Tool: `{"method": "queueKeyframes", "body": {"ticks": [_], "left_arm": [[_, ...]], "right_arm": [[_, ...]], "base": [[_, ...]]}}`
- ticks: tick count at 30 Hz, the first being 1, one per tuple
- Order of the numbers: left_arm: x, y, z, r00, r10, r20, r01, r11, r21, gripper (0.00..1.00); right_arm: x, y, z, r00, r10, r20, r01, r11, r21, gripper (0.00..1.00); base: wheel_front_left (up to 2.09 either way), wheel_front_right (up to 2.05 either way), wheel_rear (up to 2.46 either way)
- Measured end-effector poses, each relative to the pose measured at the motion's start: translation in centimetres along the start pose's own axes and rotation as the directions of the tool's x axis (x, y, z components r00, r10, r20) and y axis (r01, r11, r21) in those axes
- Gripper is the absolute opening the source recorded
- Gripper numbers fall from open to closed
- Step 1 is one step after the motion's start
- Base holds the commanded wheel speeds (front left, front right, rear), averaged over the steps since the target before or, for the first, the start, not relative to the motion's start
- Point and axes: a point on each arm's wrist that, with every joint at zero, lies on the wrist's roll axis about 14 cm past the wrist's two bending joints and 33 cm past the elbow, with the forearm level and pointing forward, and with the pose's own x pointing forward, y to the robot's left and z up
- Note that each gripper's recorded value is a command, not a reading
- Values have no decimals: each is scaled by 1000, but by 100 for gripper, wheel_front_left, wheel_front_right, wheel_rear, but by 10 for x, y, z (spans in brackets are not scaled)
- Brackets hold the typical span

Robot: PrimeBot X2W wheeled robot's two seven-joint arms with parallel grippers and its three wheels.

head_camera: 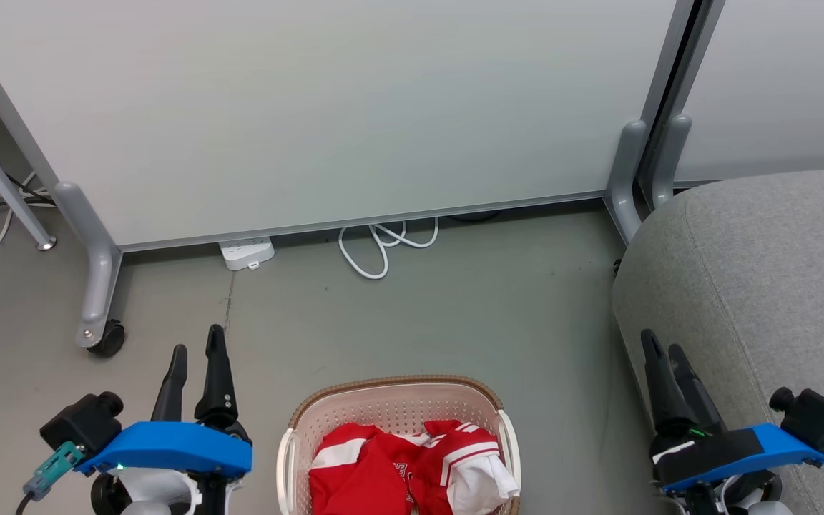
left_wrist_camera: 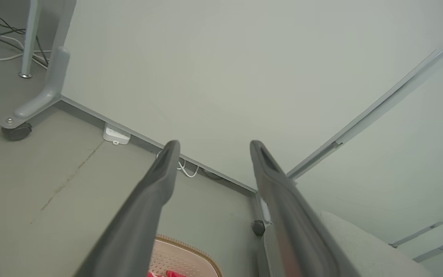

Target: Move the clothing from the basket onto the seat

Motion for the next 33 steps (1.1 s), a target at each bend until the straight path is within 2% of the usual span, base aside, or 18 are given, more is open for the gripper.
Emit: {"method": "queueKeyframes", "body": {"ticks": [15,33], "left_arm": [[2,-11,-6,999,-48,-6,48,979,196,100],[3,-21,-8,995,-95,1,87,921,379,100]], "right_arm": [[2,9,-1,999,40,5,-38,983,-179,100],[2,13,0,997,74,15,-63,927,-371,100]], "base": [[0,0,0],[0,0,0]]}}
